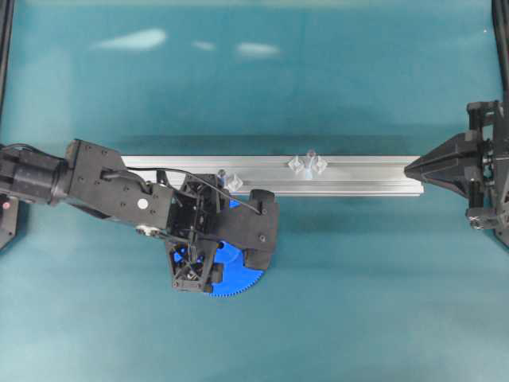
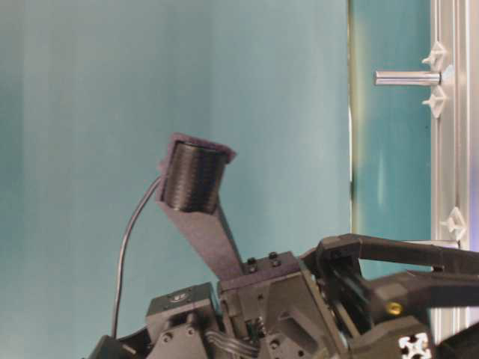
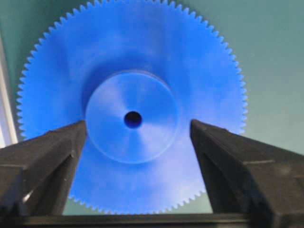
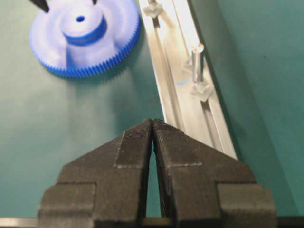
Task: Insert the large gear onto the shaft.
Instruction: 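Lower the open left gripper around the blue gear's hub, then close the left gripper on the gear hub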
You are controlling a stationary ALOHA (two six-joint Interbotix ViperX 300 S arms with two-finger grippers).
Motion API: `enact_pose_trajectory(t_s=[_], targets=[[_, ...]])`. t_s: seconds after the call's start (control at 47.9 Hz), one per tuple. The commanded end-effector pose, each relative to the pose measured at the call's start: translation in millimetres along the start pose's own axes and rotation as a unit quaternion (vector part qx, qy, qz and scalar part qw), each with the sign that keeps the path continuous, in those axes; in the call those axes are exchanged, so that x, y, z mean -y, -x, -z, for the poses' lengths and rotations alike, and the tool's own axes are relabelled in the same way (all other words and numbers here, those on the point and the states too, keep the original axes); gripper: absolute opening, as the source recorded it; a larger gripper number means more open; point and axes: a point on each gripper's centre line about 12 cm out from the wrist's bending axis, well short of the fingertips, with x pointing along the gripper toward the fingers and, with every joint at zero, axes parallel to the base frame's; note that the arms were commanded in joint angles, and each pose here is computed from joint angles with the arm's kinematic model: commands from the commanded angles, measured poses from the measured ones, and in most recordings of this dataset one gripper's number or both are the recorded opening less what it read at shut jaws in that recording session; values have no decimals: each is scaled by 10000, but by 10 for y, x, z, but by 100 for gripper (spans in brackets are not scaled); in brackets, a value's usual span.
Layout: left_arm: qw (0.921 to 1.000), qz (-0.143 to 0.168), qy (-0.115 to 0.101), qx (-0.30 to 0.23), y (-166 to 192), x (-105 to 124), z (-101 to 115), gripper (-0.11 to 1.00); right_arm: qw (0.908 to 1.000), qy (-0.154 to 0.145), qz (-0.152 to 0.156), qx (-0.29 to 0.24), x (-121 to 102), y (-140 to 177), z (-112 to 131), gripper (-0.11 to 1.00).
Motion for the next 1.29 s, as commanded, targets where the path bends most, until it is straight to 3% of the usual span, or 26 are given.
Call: enact_pose_trajectory(t_s=[0.0, 1.273], targets=[[9998, 9, -61, 207, 105, 26, -109, 94, 9999, -26, -9, 100, -8, 12, -60, 12], [9999, 4, 102, -69, -178, 29, -78, 94, 9998, -41, -23, 167, -8, 44, -59, 12]])
